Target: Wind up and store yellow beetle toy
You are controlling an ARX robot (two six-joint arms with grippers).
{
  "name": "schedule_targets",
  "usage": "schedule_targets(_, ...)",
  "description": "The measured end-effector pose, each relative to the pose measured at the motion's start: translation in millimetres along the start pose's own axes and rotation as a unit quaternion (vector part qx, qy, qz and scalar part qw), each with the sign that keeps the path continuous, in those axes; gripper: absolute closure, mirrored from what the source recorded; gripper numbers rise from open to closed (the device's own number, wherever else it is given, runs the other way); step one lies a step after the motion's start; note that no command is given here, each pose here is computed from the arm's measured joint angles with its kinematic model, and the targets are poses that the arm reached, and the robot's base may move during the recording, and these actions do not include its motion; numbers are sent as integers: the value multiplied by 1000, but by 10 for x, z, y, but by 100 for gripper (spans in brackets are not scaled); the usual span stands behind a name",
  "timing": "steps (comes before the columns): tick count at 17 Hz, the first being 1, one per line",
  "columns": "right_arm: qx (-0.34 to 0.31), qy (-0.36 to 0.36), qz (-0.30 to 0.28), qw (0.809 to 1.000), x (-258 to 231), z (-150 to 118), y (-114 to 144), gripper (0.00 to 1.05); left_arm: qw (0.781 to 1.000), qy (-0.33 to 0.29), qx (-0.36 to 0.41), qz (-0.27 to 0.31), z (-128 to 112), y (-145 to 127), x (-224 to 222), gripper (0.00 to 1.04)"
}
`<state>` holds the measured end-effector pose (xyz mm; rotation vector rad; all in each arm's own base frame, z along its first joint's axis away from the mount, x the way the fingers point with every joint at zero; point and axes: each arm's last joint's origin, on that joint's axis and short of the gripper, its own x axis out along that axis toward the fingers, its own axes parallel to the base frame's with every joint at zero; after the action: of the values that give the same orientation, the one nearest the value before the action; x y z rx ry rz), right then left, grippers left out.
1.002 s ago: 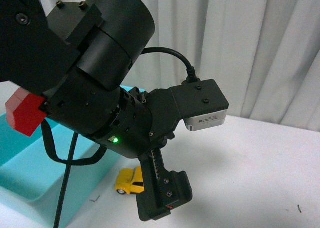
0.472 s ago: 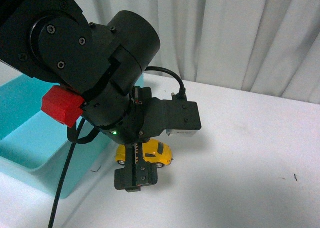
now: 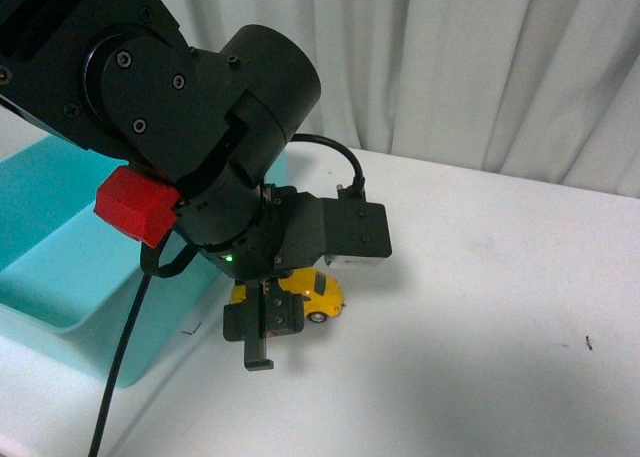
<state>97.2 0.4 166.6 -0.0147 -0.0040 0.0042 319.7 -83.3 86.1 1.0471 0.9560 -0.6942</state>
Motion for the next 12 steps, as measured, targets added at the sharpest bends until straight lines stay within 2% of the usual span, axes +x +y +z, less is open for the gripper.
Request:
schedule_targets(1, 0, 0, 0, 1000, 0, 0, 0, 7, 1000, -1, -6, 0, 13, 6, -4, 58)
schedule_targets(2, 0, 0, 0, 1000, 0, 0, 0, 7, 1000, -4, -11, -1, 30, 15, -12, 63)
schedule_targets(5, 0, 0, 0, 1000, 0, 0, 0, 7, 999, -24, -32, -22, 79, 3, -64, 68)
schedule_targets(7, 0, 0, 0, 1000, 0, 0, 0, 7, 993, -78, -69, -53, 127, 28, -270, 73)
schedule_targets(9, 0, 0, 0, 1000, 0, 0, 0, 7, 980, -150, -111, -62, 139, 152, -568, 73)
schedule_targets(10, 0, 0, 0, 1000, 0, 0, 0, 7, 972, -187, -134, -50, 110, 266, -743, 73)
schedule_targets(12, 0, 0, 0, 1000, 0, 0, 0, 7, 946, -256, -197, 21, -84, 638, -1185, 73)
